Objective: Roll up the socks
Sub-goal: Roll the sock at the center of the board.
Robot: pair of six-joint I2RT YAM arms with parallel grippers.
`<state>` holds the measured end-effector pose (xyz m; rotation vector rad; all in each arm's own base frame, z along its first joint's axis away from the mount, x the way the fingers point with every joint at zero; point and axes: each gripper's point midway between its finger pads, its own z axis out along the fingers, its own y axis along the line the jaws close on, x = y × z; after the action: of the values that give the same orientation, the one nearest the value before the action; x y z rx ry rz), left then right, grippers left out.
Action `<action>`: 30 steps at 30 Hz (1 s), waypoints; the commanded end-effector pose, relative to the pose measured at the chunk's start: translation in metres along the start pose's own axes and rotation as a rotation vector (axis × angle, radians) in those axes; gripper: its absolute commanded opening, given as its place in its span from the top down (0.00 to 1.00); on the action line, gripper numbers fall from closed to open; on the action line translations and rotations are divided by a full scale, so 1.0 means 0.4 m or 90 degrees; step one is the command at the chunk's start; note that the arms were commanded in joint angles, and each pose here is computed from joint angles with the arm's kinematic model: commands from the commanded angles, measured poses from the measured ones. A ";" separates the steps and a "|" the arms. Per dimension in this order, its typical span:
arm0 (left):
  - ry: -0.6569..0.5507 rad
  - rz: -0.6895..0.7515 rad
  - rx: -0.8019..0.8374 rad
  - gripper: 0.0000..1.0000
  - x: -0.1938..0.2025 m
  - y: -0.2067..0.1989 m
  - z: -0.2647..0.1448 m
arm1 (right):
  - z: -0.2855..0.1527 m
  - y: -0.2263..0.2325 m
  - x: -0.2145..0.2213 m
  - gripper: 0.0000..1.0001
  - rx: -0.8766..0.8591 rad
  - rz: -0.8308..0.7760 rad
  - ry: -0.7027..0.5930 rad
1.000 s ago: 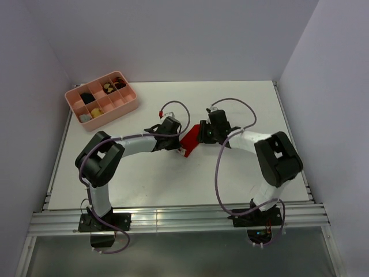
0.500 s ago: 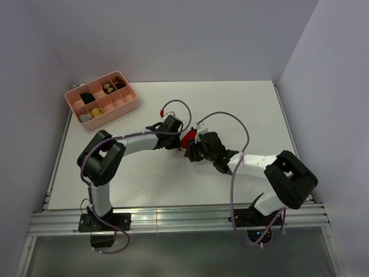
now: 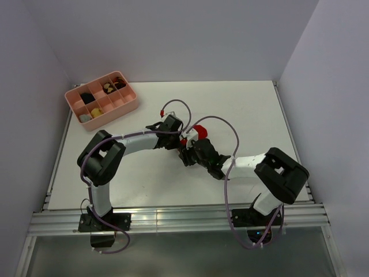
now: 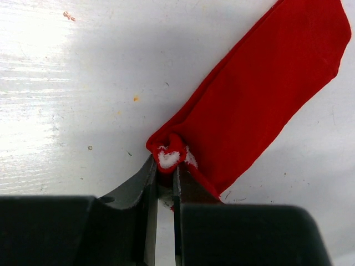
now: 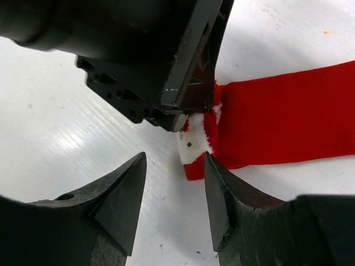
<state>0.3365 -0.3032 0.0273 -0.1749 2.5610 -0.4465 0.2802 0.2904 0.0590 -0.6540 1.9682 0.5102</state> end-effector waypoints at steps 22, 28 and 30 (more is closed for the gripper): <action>0.057 -0.018 -0.010 0.97 0.045 0.002 -0.020 | 0.102 -0.031 0.090 0.79 0.057 -0.039 0.095; -0.016 -0.092 -0.024 0.76 -0.011 0.008 -0.066 | 0.095 -0.019 0.082 1.00 0.021 0.003 0.105; -0.040 -0.111 -0.023 0.66 -0.032 0.008 -0.081 | 0.091 -0.035 0.075 1.00 0.013 0.038 0.105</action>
<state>0.3380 -0.2898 0.0340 -0.3428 2.5478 -0.4259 0.3060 0.2992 0.0226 -0.6709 2.0663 0.4166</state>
